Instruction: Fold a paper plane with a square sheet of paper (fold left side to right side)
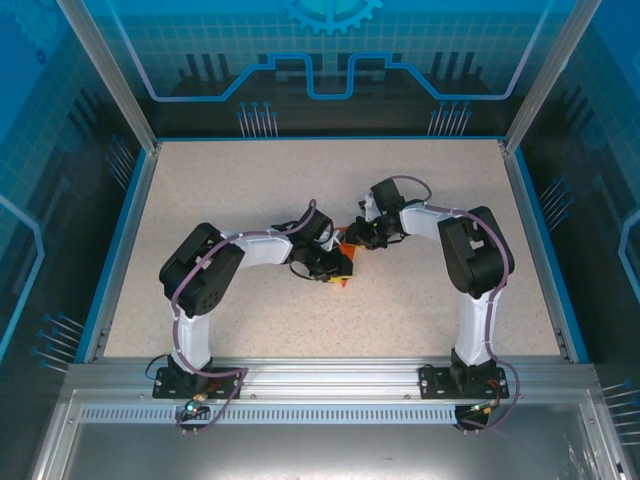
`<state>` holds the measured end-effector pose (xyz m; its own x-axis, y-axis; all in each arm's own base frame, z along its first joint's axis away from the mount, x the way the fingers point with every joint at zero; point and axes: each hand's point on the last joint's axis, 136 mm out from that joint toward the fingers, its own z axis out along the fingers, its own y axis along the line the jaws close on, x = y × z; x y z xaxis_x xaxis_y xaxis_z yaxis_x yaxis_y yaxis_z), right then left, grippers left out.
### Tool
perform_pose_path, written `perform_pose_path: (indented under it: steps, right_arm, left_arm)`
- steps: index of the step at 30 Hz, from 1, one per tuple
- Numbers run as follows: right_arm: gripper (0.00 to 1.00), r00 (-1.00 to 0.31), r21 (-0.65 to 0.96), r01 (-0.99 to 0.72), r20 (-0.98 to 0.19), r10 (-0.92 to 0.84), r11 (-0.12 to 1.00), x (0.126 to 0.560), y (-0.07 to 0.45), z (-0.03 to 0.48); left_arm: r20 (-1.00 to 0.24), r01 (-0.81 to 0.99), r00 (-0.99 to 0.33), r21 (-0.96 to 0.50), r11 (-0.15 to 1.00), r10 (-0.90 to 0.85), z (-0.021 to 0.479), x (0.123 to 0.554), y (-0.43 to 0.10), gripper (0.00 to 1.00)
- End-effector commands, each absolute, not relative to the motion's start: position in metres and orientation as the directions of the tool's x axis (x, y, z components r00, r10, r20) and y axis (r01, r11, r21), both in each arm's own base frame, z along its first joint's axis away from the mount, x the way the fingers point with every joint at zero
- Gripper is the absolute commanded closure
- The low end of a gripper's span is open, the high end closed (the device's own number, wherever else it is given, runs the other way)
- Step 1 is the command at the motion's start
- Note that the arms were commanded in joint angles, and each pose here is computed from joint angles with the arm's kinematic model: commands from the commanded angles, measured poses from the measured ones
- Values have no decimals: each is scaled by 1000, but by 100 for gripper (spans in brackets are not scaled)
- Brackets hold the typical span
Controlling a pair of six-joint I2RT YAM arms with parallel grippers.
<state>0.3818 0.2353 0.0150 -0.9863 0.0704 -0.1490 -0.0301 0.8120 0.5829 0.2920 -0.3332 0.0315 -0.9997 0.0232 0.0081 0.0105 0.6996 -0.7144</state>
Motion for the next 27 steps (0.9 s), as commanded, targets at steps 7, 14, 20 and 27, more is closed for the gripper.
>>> perform_pose_path:
  steps: [7,14,20,27]
  right_arm:
    - [74,-998,498,32,-31,55,867,354,221,-23]
    - [74,-998,499,33,-28,55,866,354,221,-23]
    - [74,-998,499,32,-28,54,866,354,222,-23]
    - [74,-998,499,31,-28,52,866,354,222,-23]
  left_arm:
    - [45,-16,-999,-729,685,25,23,287,-336,70]
    - [26,-2,-999,-774,633,29,33,289,-346,69]
    - [-42,50,-999,-801,597,28,59,294,-347,64]
    - [-52,61,-998,-806,589,32,62,295,-347,63]
